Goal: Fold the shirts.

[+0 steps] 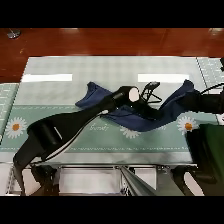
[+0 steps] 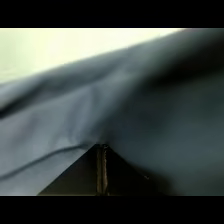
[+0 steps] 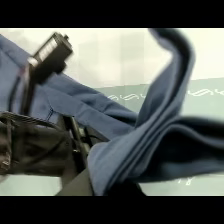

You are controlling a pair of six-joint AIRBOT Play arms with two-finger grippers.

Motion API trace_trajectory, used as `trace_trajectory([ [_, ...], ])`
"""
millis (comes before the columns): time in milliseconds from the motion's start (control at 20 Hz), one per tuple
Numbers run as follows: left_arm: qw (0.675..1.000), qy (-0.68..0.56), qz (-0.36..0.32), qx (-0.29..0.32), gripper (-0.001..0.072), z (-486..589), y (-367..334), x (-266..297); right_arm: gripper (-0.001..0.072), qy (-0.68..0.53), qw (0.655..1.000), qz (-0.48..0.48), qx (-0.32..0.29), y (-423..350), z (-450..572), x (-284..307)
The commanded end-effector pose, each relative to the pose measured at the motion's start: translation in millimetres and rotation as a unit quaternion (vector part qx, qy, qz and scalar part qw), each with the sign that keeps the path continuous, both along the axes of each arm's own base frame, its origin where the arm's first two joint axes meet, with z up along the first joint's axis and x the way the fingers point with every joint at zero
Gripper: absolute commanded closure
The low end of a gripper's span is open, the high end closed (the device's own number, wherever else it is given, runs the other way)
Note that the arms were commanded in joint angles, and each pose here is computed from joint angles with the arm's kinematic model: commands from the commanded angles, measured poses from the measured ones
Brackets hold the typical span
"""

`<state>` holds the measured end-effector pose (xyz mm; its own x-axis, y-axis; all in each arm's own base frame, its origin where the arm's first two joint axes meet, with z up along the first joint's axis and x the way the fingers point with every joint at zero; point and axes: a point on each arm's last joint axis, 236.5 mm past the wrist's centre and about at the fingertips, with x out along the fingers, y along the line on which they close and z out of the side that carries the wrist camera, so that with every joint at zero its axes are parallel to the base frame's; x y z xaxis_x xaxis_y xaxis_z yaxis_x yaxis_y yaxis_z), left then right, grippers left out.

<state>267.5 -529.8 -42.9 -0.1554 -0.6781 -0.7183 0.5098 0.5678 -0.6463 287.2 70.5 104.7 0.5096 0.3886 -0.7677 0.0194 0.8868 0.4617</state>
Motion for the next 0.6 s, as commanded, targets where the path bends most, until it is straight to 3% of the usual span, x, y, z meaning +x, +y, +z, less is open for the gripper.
trace_trajectory([
  [0,1.0,0.009,-0.009,-0.014,0.0674,46,34,34,0.0687,-0.011,1.0,0.005,0.007,4,5,3],
  [300,0.989,-0.035,0.141,-0.021,0.0675,147,232,169,0.0687,-0.051,0.996,0.066,0.019,60,27,27],
  [450,0.962,-0.084,0.257,-0.025,0.0674,205,341,204,0.0687,-0.035,0.989,0.14,0.02,114,28,49],
  [550,0.945,-0.13,0.3,-0.031,0.0674,248,391,202,0.0687,-0.031,0.982,0.185,0.021,157,27,68],
])
